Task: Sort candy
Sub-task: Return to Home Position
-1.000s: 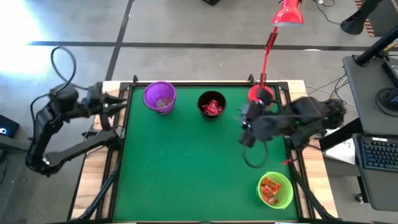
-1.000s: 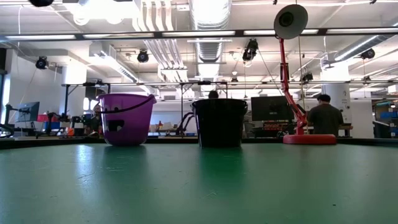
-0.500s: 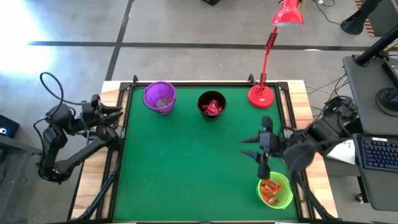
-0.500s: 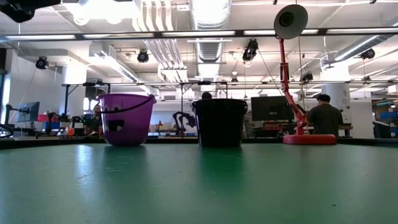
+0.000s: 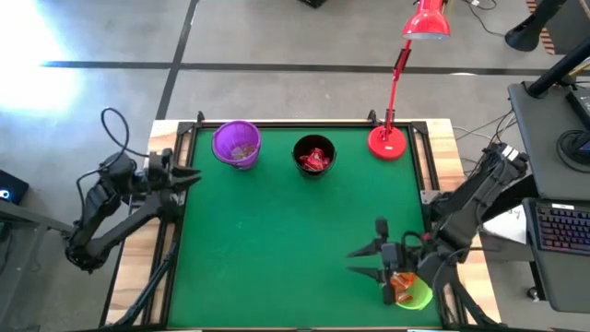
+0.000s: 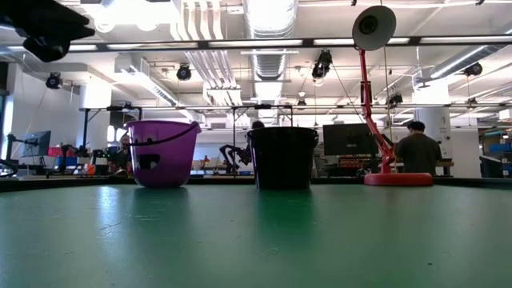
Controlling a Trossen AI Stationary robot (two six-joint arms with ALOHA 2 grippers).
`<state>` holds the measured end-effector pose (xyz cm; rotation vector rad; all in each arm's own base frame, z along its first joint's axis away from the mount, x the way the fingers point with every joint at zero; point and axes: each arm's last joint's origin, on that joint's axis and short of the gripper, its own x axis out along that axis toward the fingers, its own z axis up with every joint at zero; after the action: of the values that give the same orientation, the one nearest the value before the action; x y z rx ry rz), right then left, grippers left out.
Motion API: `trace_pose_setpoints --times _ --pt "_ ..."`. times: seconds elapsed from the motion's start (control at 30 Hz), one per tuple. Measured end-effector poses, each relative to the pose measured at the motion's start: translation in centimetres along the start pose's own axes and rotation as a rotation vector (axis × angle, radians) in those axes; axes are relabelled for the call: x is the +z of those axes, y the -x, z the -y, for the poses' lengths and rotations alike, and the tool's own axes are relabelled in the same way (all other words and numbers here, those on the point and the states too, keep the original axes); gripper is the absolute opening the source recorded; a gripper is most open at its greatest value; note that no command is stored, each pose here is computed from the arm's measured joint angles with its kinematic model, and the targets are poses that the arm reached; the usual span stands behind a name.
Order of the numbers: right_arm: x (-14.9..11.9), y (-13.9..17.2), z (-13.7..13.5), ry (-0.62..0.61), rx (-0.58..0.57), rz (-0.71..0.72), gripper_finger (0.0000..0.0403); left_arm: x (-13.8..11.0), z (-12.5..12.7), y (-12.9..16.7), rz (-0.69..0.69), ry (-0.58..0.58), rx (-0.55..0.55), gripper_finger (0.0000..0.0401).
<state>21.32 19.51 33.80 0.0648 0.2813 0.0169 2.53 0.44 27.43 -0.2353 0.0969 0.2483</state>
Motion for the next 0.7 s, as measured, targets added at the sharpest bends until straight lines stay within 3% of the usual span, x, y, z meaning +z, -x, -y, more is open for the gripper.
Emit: trace_pose_setpoints --times 0.17,0.4,0.53,0.6,0.7 --pt "-4.2 -1.2 0.4 -0.151 -0.004 0.033 0.0128 0.4 0.2 0.1 0.027 -0.009 -0.030 0.0089" --pt "-9.2 -1.7 2.0 -0.411 -0.131 0.002 0.0128 0.5 0.1 0.1 0.039 0.027 0.020 0.0089" --pt "-11.1 -1.8 2.3 -0.486 -0.078 -0.087 0.0128 0.3 -0.3 0.0 0.055 0.120 0.119 0.0089" --pt "-11.6 -1.7 2.4 -0.613 -0.052 -0.126 0.0128 0.2 -0.6 -0.1 0.067 0.198 0.167 0.0089" --pt "-11.4 -1.7 2.3 -0.787 -0.040 -0.132 0.0128 -0.1 -0.8 -0.4 0.062 0.218 0.196 0.0089"
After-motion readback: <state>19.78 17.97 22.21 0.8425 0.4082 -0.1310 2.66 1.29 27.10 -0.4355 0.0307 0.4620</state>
